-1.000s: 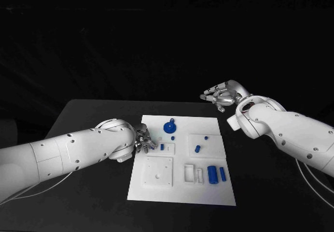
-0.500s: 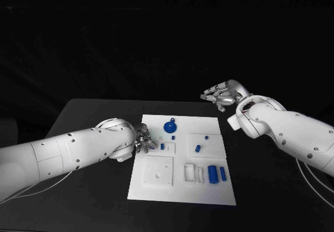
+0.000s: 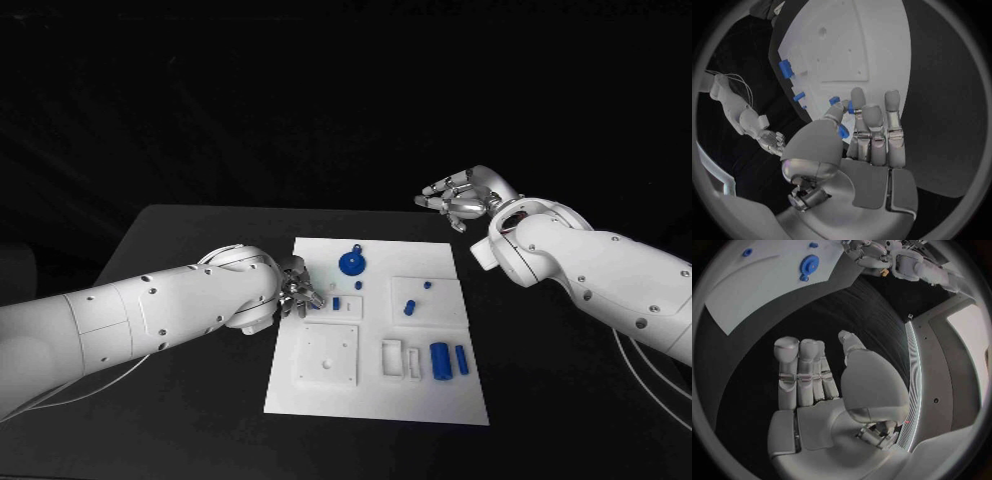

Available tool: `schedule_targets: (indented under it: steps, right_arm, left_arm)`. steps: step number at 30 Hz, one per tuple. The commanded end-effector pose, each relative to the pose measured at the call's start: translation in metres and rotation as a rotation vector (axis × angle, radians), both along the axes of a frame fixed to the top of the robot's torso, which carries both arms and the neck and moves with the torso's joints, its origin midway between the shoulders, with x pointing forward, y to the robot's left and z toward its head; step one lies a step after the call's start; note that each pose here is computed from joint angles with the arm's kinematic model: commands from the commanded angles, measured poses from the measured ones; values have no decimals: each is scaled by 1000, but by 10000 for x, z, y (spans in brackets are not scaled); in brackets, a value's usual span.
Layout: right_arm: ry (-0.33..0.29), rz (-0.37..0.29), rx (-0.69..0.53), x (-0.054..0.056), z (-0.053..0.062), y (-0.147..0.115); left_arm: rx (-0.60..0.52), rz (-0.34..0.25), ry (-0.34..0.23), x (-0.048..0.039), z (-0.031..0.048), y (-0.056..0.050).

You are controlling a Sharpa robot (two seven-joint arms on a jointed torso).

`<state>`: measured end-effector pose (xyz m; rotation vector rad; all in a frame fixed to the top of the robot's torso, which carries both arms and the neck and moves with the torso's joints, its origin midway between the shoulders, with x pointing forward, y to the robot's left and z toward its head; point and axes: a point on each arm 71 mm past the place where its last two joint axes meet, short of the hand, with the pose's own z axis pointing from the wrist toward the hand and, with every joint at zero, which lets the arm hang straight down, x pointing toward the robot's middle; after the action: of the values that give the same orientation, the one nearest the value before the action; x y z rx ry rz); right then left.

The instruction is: Assemble the parts on the task board

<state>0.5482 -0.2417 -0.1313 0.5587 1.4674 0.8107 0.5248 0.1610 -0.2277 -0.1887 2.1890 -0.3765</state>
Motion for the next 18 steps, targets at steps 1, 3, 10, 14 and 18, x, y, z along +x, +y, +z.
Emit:
schedule_targets:
  steps: [1,3,10,14,18]
  right_arm:
    - [5,13,-3,-2,-7,13]
    - [5,13,-3,-2,-8,14]
    - [6,14,-3,-2,-9,14]
    - [6,14,-3,-2,-10,14]
    - [6,14,-3,-2,-10,15]
  left_arm:
    - [24,-8,19,-5,-27,1]
    - [29,-6,23,-2,-35,4]
    - [44,-5,29,-4,-57,-3]
    - [54,-7,27,-3,-62,-16]
    - [67,-11,32,-5,-70,-33]
